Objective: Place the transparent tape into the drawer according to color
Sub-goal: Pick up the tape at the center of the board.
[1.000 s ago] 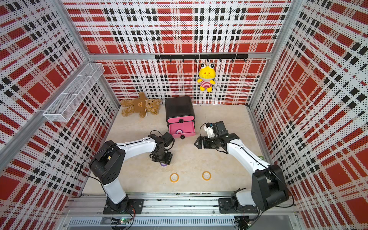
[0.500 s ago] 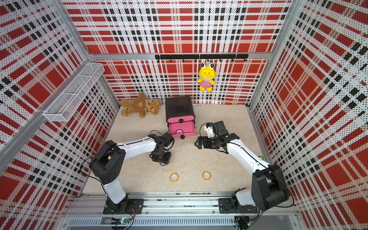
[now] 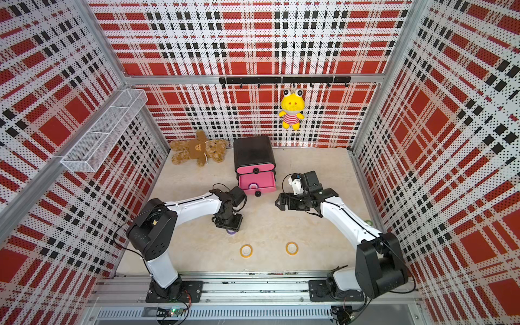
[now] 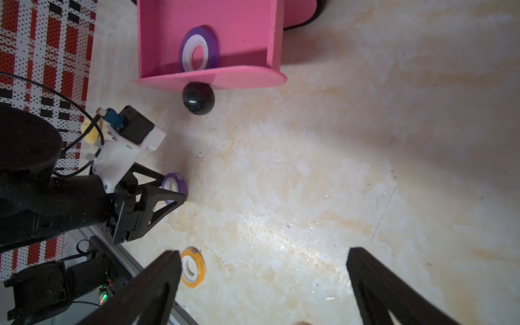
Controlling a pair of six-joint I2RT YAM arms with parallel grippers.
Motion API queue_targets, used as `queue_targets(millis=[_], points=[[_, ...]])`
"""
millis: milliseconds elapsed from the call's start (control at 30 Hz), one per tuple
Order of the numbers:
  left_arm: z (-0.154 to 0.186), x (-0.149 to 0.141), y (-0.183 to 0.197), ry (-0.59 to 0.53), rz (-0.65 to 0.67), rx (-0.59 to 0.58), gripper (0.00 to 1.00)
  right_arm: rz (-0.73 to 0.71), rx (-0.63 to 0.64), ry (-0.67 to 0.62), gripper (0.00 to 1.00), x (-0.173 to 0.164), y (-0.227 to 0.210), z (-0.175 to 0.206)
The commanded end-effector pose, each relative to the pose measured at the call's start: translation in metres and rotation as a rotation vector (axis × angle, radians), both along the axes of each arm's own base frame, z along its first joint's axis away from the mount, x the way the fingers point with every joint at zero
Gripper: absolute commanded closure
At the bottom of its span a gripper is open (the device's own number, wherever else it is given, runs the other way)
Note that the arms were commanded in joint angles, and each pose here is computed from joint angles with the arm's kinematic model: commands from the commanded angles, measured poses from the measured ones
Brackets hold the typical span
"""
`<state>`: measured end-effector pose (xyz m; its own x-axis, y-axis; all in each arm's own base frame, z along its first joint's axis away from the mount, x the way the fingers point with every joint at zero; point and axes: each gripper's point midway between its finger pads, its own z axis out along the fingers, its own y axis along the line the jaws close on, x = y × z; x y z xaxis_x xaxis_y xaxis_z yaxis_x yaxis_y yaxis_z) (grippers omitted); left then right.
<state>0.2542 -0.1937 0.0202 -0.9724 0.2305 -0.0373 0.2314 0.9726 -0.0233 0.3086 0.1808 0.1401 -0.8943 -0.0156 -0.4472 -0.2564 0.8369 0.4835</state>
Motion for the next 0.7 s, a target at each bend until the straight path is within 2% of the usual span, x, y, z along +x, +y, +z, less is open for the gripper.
queue_targets(millis=[0,667], points=[[0.021,0.011,-0.007,-0.050,0.004,-0.019,1.00,0.003,-0.004,-0.029,0.00,-0.001,-0.002,0.007],[0.108,0.044,-0.026,-0.207,0.049,-0.090,1.00,0.005,-0.002,-0.032,0.00,-0.001,-0.003,0.006]])
